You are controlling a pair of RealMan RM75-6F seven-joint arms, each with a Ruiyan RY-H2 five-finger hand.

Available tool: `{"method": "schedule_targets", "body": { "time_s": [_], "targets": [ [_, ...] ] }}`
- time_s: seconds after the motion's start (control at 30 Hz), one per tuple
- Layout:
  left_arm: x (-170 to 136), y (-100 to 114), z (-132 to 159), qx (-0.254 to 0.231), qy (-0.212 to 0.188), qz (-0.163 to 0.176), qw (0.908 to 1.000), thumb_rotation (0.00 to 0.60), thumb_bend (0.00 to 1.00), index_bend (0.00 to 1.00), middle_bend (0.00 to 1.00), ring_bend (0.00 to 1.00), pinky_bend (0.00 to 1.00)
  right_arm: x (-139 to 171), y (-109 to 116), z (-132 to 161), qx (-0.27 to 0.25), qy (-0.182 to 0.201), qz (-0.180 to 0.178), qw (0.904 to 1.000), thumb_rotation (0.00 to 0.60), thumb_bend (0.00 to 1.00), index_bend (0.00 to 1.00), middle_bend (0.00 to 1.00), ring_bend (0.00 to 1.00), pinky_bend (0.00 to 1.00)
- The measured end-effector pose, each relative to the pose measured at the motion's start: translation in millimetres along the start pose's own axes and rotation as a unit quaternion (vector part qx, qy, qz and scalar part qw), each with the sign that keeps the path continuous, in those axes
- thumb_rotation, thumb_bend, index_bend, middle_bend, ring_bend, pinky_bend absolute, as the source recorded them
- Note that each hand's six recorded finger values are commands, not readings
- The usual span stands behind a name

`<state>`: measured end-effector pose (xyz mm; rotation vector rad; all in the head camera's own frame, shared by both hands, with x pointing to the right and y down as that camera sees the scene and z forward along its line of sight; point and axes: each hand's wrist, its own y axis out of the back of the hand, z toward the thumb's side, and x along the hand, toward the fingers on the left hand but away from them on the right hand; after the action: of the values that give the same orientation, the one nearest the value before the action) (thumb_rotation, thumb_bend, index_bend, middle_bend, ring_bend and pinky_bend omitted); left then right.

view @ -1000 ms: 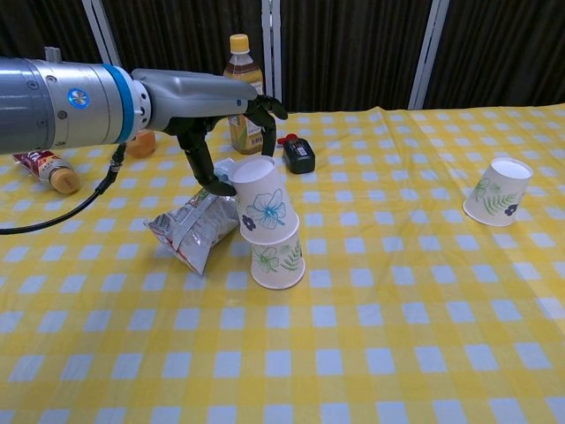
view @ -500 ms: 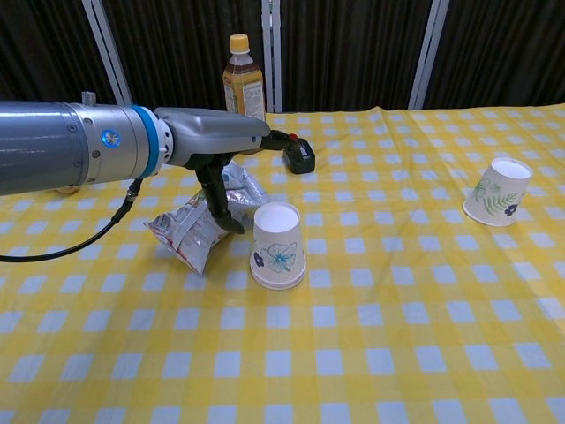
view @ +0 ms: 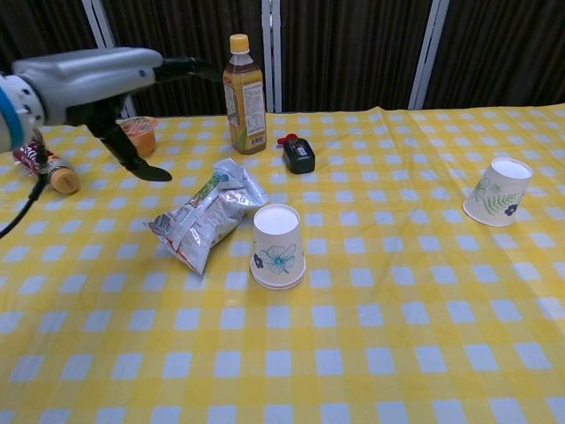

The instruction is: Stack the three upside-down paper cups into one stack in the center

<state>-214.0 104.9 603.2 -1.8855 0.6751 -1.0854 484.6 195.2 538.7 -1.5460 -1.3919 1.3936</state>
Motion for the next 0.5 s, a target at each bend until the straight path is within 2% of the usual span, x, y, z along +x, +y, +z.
{"method": "schedule_targets", "body": {
  "time_s": [0.13, 0.2, 0.33, 0.5],
  "targets": [
    [-45, 12, -40, -0.011, 0.048, 0.053, 0.9974, 0.600, 0.18, 0.04, 0.00, 0.00, 0.00, -5, -5, 6, 0.007, 0.006, -0.003, 1.0000, 0.600, 0.02, 0.14, 0.00, 0.00, 0.00],
    [-67, 13, -58, -0.016, 0.073, 0.066, 0.9950, 0.600, 0.18, 0.03, 0.00, 0.00, 0.00, -9, -7, 11, 0.008, 0.011, -0.002, 0.9999, 0.600, 0.03, 0.18, 0.00, 0.00, 0.00],
    [-110, 7, -88, -0.016, 0.118, 0.070, 0.9905, 0.600, 0.18, 0.02, 0.00, 0.00, 0.00, -20, -12, 30, 0.009, 0.031, 0.005, 0.9995, 0.600, 0.05, 0.27, 0.00, 0.00, 0.00],
    [-131, 5, -101, -0.021, 0.135, 0.082, 0.9872, 0.600, 0.18, 0.02, 0.00, 0.00, 0.00, -39, -21, 62, 0.031, 0.064, 0.022, 0.9972, 0.600, 0.05, 0.28, 0.00, 0.00, 0.00]
  ]
}}
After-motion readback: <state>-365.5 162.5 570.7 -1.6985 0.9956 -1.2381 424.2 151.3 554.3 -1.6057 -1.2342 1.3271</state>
